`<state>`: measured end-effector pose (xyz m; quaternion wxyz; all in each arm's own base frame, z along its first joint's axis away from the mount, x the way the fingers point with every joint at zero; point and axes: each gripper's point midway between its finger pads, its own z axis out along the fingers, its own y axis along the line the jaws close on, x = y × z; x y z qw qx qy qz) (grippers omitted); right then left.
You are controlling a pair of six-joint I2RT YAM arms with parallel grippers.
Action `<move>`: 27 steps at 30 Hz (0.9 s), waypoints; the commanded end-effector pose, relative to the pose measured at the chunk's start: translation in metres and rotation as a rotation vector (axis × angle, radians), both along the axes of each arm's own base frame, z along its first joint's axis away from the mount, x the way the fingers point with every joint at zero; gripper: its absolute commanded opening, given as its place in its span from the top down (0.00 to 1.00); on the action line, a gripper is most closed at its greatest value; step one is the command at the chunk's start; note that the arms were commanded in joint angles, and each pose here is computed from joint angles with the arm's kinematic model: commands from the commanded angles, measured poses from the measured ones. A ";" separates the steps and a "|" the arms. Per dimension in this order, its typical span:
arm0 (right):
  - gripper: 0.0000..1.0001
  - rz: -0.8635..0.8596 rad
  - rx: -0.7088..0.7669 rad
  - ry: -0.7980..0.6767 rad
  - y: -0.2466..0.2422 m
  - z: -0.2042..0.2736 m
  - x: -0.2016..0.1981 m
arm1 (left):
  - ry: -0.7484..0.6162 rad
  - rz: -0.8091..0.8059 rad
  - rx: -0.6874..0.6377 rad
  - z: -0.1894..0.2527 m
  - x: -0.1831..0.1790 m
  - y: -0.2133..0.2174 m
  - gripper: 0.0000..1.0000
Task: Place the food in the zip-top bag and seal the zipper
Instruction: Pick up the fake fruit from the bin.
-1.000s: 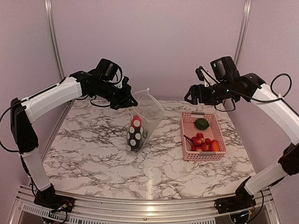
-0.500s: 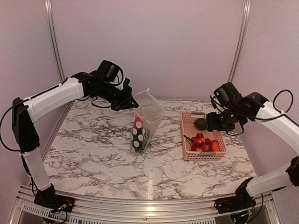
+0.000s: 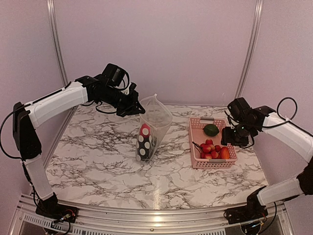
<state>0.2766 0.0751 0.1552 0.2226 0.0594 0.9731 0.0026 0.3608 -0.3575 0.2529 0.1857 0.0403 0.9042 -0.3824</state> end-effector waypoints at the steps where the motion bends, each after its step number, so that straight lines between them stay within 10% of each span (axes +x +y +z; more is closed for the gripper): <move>1: 0.37 0.096 -0.012 -0.072 0.013 0.010 0.041 | 0.004 -0.009 0.006 -0.006 -0.001 0.002 1.00; 27: 0.11 0.159 -0.029 -0.038 0.024 -0.024 0.198 | -0.034 0.014 0.025 0.018 -0.006 0.015 1.00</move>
